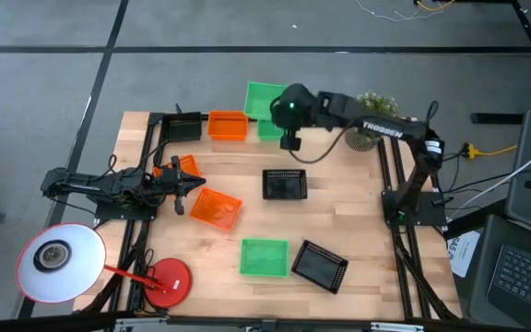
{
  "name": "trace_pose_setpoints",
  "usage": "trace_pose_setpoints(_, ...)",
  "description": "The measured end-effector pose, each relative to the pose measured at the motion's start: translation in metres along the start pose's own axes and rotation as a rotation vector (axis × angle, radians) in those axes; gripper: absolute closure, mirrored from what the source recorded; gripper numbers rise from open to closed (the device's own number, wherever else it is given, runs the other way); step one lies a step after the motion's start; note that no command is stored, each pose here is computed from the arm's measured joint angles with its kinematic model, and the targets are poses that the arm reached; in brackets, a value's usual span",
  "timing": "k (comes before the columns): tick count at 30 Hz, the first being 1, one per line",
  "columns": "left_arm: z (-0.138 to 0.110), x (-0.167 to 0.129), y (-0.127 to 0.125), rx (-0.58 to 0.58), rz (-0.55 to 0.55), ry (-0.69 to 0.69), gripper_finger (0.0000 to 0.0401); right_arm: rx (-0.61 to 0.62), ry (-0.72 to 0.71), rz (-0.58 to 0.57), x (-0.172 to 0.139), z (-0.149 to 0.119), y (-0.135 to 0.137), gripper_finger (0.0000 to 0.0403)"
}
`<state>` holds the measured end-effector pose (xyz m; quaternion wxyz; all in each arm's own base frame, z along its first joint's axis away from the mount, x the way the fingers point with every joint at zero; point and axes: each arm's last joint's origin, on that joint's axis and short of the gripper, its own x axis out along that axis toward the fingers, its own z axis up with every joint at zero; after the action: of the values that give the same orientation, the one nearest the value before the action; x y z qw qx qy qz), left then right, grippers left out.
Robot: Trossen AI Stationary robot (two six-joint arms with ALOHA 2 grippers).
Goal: Stack baskets by color
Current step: Stack the middle green bin on top of the top green bin
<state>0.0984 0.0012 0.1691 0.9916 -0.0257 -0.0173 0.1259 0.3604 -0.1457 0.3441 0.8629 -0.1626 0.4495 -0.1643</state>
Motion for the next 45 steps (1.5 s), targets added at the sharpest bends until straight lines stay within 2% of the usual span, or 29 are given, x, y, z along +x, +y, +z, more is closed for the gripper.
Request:
trace_pose_setpoints(5,0.000,0.000,0.000,0.000,0.000,0.001,0.0390,0.046,0.079,0.002,0.046,-0.039,-0.011,0.0401)
trace_pose_setpoints(10,0.000,0.000,0.000,0.000,0.000,0.001,0.0390,0.005,0.108,0.039,0.083,-0.082,0.001,0.0401)
trace_pose_setpoints(13,0.000,0.000,0.000,0.001,0.000,0.001,0.0390,-0.052,0.080,0.033,0.094,-0.093,0.008,0.0401)
trace_pose_setpoints(16,0.000,0.000,0.000,0.004,0.000,0.001,0.0390,-0.107,0.050,0.035,0.099,-0.097,0.011,0.0401)
trace_pose_setpoints(20,0.000,0.000,0.000,0.003,0.000,0.001,0.0390,-0.115,0.005,0.045,0.098,-0.094,0.011,0.0398)
trace_pose_setpoints(28,0.000,0.000,0.000,0.003,0.000,0.001,0.0390,-0.115,0.014,0.041,0.098,-0.095,0.011,0.0356)
trace_pose_setpoints(45,0.000,0.000,0.000,0.001,0.000,0.001,0.0390,-0.098,0.018,0.027,0.099,-0.098,0.004,0.0355)
